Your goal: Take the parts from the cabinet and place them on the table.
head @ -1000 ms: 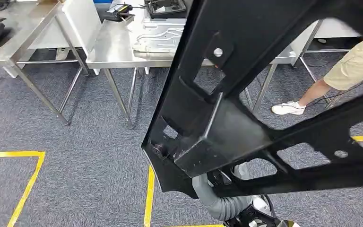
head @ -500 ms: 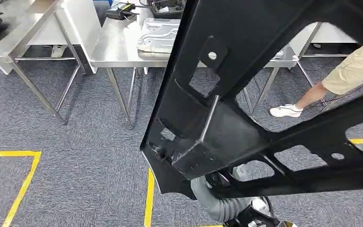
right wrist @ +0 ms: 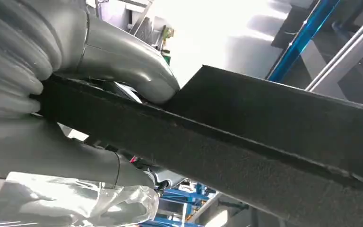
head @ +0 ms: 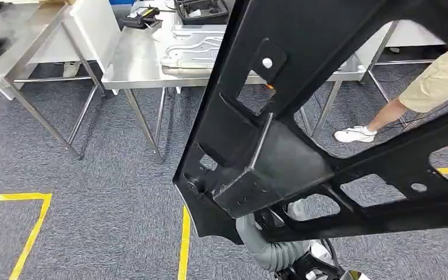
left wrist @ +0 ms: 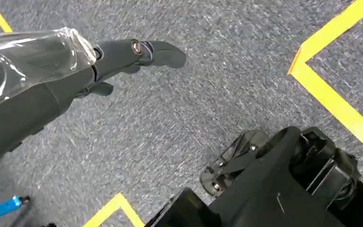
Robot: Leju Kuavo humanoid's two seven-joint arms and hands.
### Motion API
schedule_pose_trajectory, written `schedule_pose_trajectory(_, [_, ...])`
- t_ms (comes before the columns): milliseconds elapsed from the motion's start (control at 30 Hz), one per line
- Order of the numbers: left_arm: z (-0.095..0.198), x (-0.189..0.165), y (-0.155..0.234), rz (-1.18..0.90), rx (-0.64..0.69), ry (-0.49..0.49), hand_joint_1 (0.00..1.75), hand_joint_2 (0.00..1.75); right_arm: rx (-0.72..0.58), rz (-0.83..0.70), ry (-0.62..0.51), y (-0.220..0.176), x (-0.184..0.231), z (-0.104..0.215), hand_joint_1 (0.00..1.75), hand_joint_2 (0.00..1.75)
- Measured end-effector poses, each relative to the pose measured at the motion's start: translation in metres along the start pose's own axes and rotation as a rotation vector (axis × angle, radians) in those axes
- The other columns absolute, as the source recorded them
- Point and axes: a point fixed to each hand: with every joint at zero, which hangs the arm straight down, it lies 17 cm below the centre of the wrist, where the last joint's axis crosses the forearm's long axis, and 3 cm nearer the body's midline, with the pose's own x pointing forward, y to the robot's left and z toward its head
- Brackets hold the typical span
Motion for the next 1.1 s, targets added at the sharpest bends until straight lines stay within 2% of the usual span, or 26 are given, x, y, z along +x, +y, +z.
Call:
schedule_pose_trajectory(633, [0.004, -0.013, -0.008, -0.004, -0.015, 0.020, 0.00, 1.75, 0.002, 0.003, -0.002, 0.000, 0.000, -0.001, 1.75, 1.75])
schedule_pose_trajectory(1100, [0.001, -0.004, -0.004, 0.001, -0.008, 0.009, 0.00, 1.75, 0.003, 0.007, -0.002, 0.001, 0.000, -0.001, 1.75, 1.75])
